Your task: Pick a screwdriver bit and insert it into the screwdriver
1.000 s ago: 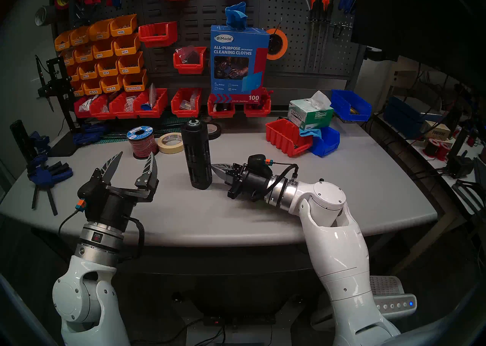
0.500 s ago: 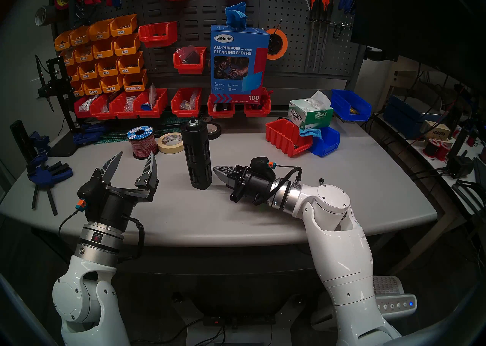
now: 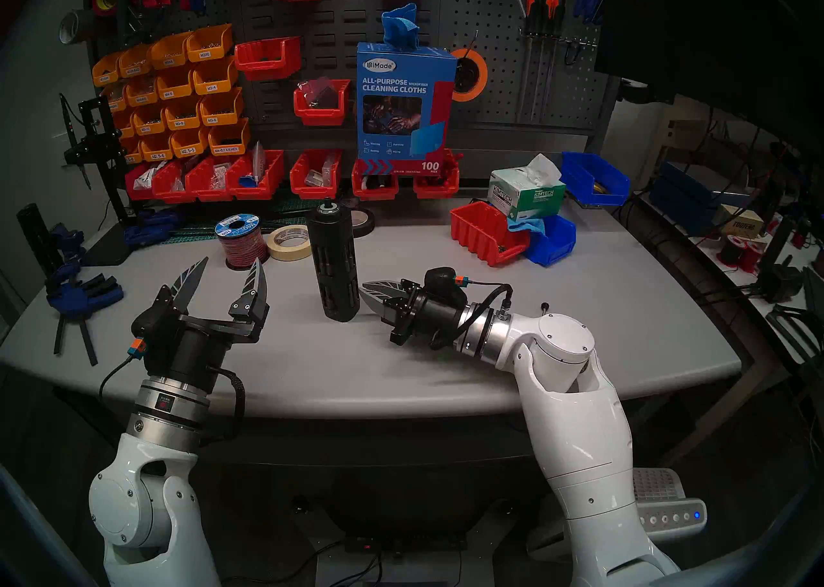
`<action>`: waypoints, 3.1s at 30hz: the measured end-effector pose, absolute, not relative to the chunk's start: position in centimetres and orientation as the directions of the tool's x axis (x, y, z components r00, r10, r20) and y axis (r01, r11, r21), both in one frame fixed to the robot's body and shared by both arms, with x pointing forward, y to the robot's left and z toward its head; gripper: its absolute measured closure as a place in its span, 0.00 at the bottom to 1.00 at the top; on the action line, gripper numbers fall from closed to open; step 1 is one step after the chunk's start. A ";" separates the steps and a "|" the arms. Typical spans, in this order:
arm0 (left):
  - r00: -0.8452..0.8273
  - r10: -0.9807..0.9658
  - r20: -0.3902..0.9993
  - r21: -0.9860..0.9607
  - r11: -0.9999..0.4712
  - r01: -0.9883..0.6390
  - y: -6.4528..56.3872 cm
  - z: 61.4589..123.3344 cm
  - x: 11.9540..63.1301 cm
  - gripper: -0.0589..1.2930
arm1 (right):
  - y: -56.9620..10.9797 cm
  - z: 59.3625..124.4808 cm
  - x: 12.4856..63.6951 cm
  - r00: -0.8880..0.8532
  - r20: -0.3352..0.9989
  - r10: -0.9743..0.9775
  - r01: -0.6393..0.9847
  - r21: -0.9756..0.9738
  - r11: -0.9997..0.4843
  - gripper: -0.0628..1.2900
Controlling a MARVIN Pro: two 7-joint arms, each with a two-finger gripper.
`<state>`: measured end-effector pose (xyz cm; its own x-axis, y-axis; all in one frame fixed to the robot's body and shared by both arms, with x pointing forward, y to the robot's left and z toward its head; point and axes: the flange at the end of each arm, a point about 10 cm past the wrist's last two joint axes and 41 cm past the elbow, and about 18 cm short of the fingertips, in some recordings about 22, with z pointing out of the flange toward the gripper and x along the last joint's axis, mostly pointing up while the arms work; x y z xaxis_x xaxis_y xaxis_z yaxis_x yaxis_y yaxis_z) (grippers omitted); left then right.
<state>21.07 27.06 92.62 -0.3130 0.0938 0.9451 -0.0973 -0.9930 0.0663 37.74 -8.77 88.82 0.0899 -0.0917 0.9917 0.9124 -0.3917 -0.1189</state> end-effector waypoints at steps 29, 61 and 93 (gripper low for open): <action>-0.313 0.094 0.945 0.066 -0.993 -0.097 27.1 92.6 21.1 0.04 | -8.2 88.8 39.5 0.098 0.991 -0.091 0.921 -0.125 -0.370 0.72; -0.313 0.094 0.945 0.066 -0.993 -0.097 27.1 92.6 21.1 0.04 | -7.7 88.5 40.1 0.101 0.993 -0.061 0.925 -0.117 -0.362 0.72; -0.313 0.094 0.945 0.066 -0.993 -0.097 27.1 92.6 21.1 0.04 | -7.6 88.5 40.2 0.096 0.994 -0.053 0.924 -0.109 -0.367 0.98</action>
